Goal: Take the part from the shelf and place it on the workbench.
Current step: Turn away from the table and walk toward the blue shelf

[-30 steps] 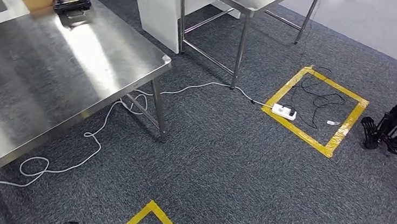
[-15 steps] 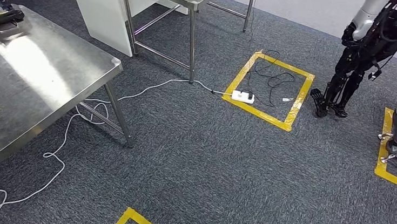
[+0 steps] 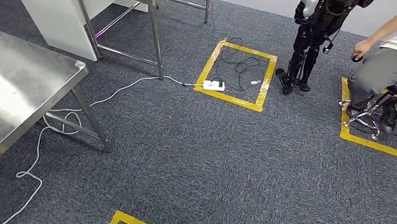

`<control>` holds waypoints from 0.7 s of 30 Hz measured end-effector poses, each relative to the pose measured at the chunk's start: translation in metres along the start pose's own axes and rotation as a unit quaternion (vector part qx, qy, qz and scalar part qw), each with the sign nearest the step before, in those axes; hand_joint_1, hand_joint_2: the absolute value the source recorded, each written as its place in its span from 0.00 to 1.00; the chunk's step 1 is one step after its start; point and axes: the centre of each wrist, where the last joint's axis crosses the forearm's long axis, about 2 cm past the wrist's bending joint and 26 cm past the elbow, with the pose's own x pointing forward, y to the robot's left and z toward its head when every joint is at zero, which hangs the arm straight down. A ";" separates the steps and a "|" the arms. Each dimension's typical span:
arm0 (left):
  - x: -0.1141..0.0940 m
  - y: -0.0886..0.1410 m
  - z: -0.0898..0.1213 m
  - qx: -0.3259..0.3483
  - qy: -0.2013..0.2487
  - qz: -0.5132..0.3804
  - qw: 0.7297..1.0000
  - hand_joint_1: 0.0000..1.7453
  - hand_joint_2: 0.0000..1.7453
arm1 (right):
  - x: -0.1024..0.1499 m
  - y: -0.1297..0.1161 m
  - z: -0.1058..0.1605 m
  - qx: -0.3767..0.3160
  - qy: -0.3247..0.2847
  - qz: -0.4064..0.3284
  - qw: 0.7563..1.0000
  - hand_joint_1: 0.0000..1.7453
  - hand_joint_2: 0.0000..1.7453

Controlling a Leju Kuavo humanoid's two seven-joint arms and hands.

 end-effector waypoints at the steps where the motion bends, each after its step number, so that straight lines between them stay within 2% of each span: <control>1: 0.001 0.000 0.000 0.000 0.000 -0.002 1.000 0.00 1.00 | 0.000 0.000 0.000 0.000 0.001 0.001 1.000 0.00 1.00; 5: 0.002 -0.001 0.000 -0.008 0.002 -0.021 1.000 0.00 1.00 | 0.000 -0.002 0.000 -0.003 0.007 0.008 1.000 0.00 1.00; 9: -0.002 -0.002 0.000 -0.015 0.007 -0.028 0.999 0.00 0.00 | 0.002 -0.004 -0.001 -0.005 0.006 0.011 1.000 0.00 1.00; 21: -0.001 -0.005 0.001 -0.019 0.002 -0.034 0.999 0.00 0.00 | -0.002 -0.004 -0.001 -0.012 0.006 0.019 1.000 0.00 1.00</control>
